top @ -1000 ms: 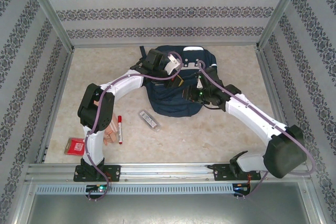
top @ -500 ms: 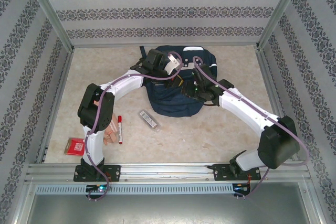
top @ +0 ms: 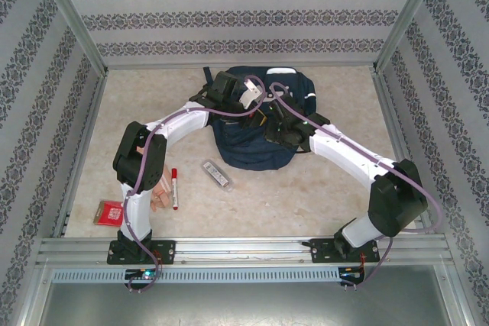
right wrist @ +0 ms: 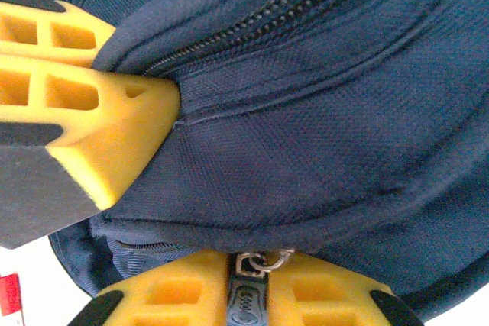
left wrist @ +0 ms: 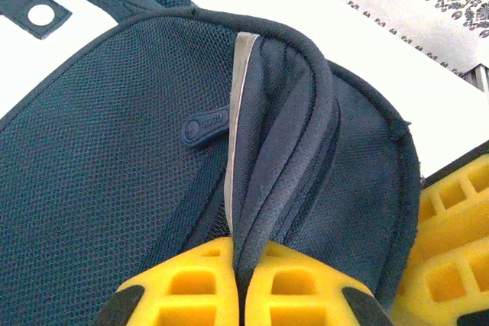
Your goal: Pack books, pencil case, and school supplies into a backpack
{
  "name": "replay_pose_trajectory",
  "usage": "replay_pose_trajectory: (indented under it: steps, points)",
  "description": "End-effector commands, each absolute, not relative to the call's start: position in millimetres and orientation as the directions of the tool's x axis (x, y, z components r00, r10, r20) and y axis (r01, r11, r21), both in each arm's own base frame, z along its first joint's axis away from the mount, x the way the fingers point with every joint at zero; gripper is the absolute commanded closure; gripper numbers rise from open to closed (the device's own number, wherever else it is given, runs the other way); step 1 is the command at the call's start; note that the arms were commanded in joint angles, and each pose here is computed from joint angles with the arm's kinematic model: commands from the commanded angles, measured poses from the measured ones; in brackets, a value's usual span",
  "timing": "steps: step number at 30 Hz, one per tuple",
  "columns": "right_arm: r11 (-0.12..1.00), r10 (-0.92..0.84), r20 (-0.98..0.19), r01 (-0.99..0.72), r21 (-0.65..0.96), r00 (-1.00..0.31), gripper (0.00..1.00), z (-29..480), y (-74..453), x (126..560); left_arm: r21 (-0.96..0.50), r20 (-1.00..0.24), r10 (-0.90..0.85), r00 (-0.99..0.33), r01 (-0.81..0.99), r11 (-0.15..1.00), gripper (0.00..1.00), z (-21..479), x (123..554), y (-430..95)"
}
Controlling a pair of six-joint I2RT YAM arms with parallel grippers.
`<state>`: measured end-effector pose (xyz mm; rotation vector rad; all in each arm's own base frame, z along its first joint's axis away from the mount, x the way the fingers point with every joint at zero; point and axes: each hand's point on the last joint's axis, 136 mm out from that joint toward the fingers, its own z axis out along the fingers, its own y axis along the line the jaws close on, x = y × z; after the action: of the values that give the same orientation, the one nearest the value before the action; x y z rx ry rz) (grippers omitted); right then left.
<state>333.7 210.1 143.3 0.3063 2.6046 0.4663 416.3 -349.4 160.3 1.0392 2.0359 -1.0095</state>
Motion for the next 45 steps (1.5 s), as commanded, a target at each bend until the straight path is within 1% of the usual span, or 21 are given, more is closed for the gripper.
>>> replay_pose_trajectory:
  steps: [1,5,9,15,19,21,25,27,29,31,33,35,37,40,42,45]
  points:
    - [0.905,0.314,-0.398,0.145,0.400,-0.862,0.87,148,220,332,-0.301,-0.851,0.315,-0.420,0.882,0.362,1.00,190,422,-353]
    - [0.872,0.339,-0.349,0.154,0.464,-0.874,0.89,148,236,323,-0.301,-0.853,0.311,-0.419,0.882,0.362,1.00,191,423,-354]
    - [0.844,0.343,-0.319,0.141,0.518,-0.883,0.89,150,258,316,-0.306,-0.854,0.303,-0.422,0.880,0.365,1.00,191,425,-354]
    - [0.783,0.333,-0.272,0.104,0.613,-0.903,0.90,152,299,311,-0.312,-0.856,0.295,-0.425,0.879,0.362,1.00,191,425,-356]
    - [0.756,0.310,-0.231,0.092,0.648,-0.922,0.89,144,324,304,-0.310,-0.857,0.296,-0.423,0.880,0.361,1.00,191,426,-356]
    - [0.753,0.298,-0.221,0.086,0.652,-0.929,0.87,139,330,299,-0.310,-0.857,0.294,-0.422,0.880,0.359,1.00,191,426,-357]
    - [0.728,0.262,-0.265,0.010,0.686,-0.928,0.77,143,331,291,-0.310,-0.860,0.289,-0.421,0.880,0.359,1.00,191,428,-357]
    - [0.708,0.210,-0.326,-0.086,0.701,-0.922,0.71,152,325,286,-0.311,-0.859,0.291,-0.420,0.882,0.354,1.00,191,426,-358]
    - [0.720,0.126,-0.440,-0.223,0.657,-0.889,0.66,161,307,282,-0.308,-0.860,0.297,-0.414,0.887,0.344,1.00,190,424,-357]
    - [0.745,0.044,-0.565,-0.350,0.568,-0.824,0.64,170,283,279,-0.299,-0.863,0.303,-0.404,0.893,0.338,1.00,191,423,-357]
    - [0.731,-0.038,-0.676,-0.481,0.484,-0.736,0.62,181,262,276,-0.293,-0.861,0.315,-0.399,0.896,0.333,1.00,190,421,-356]
    - [0.703,-0.140,-0.790,-0.621,0.345,-0.597,0.62,193,244,272,-0.286,-0.859,0.328,-0.393,0.900,0.329,1.00,189,419,-355]
    - [0.635,-0.248,-0.872,-0.750,0.182,-0.421,0.60,204,235,264,-0.282,-0.859,0.333,-0.388,0.903,0.324,1.00,188,418,-355]
    - [0.594,-0.374,-0.908,-0.801,-0.077,-0.189,0.56,212,211,270,-0.277,-0.864,0.334,-0.377,0.910,0.309,1.00,188,416,-356]
    - [0.548,-0.441,-0.895,-0.811,-0.205,-0.072,0.56,211,198,276,-0.277,-0.867,0.333,-0.370,0.915,0.295,1.00,189,414,-357]
    - [0.452,-0.541,-0.836,-0.805,-0.383,0.095,0.53,211,182,287,-0.268,-0.870,0.341,-0.356,0.922,0.279,1.00,189,411,-357]
